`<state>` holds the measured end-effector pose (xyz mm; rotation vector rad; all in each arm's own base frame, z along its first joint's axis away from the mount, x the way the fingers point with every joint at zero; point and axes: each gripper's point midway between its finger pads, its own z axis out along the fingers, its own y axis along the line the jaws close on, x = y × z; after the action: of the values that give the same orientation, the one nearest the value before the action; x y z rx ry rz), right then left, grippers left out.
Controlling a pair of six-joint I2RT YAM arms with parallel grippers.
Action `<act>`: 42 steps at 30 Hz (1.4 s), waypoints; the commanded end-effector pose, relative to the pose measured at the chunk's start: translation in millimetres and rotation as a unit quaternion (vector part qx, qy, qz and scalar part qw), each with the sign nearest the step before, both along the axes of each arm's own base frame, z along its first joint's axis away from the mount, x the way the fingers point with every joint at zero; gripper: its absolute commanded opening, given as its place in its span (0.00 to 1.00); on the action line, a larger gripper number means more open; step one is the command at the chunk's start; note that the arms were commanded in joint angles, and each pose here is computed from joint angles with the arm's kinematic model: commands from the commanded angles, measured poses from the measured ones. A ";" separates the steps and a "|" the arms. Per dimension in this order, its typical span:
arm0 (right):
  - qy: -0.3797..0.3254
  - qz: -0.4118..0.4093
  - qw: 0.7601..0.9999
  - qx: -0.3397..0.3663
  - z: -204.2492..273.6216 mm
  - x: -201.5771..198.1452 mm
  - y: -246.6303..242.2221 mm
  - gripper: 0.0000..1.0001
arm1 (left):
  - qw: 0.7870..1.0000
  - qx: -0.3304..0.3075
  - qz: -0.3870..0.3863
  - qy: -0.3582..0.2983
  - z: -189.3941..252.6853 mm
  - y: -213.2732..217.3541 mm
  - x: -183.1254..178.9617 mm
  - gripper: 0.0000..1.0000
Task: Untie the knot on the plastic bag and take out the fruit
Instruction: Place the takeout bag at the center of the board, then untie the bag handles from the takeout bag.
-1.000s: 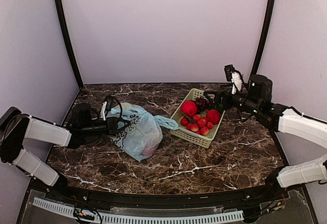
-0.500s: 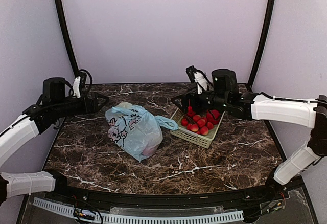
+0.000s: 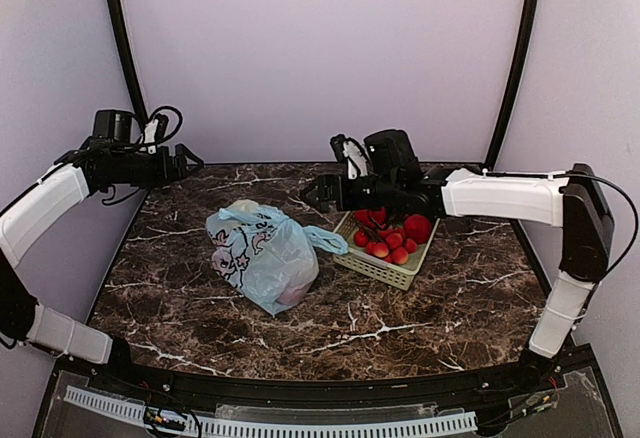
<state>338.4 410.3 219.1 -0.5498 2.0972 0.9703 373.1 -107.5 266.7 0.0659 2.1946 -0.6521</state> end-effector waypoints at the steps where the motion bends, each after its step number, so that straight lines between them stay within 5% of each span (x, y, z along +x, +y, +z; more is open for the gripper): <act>1: 0.046 0.025 0.999 0.008 -9.6 -8.0 29.4 0.99 | 0.999 0.036 0.013 -0.032 -1.8 10.9 4.5 0.97; 19: 0.134 0.112 0.984 0.025 -65.8 -9.5 112.6 0.83 | 0.996 0.073 0.002 -0.042 -23.5 15.8 -3.3 0.94; 25: 0.121 0.142 0.982 0.043 -55.2 -15.4 122.4 0.40 | 0.996 0.078 0.001 -0.050 -19.4 16.5 -4.9 0.94; 30: 0.077 0.163 0.981 0.065 -19.9 -15.0 127.0 0.00 | 0.995 0.079 0.001 -0.053 -18.4 17.1 -6.0 0.94; 42: -0.176 0.211 0.960 0.051 96.3 -28.4 106.9 0.00 | 0.993 0.088 0.015 -0.081 -4.2 23.1 -11.9 0.95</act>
<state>325.5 520.9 226.9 -0.9395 1.9566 1.1925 366.0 -89.0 257.5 0.1677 2.1135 -0.4480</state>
